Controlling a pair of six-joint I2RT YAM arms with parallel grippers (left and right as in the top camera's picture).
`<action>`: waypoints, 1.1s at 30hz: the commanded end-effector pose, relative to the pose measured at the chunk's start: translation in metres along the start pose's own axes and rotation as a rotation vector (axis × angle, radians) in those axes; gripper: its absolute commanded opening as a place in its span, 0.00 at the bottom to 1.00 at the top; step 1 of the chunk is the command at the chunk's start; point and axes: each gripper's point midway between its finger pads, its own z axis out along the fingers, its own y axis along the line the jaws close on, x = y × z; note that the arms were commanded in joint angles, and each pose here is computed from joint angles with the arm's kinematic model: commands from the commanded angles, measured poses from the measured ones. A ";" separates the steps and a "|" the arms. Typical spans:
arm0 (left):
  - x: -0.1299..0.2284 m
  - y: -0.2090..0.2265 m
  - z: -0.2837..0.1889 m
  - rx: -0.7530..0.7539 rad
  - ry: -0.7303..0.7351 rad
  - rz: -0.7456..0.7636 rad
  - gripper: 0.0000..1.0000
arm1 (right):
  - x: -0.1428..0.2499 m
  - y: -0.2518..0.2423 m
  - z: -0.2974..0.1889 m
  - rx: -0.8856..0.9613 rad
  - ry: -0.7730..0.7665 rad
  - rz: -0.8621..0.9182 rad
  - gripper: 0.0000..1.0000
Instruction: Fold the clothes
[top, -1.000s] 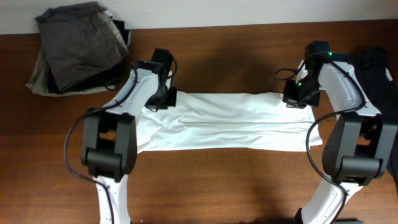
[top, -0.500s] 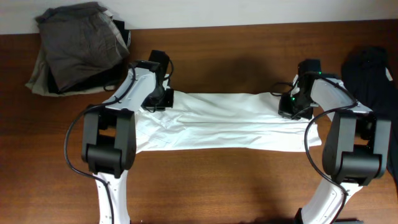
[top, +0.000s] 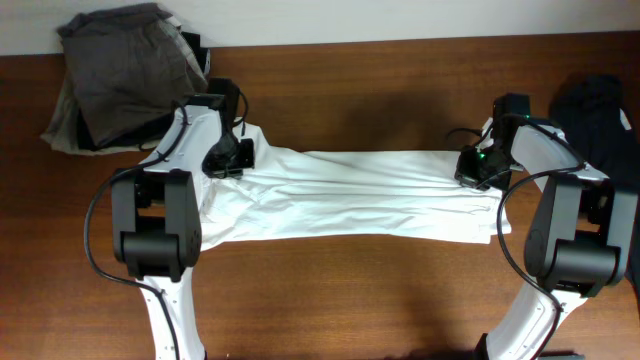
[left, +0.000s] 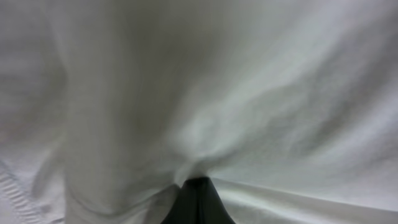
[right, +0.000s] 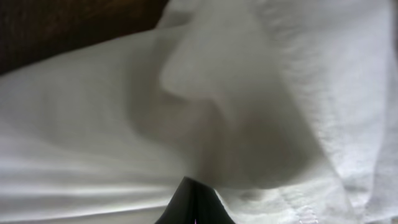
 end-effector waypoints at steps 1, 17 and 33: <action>0.019 0.066 0.041 -0.166 0.113 -0.068 0.01 | 0.016 -0.051 0.032 0.169 0.086 0.107 0.04; 0.022 0.096 0.027 -0.162 0.122 -0.151 0.01 | -0.031 -0.032 -0.034 0.157 0.022 0.141 0.04; -0.003 0.091 -0.135 -0.126 -0.254 -0.168 0.99 | -0.034 0.000 -0.159 0.045 -0.197 0.053 0.65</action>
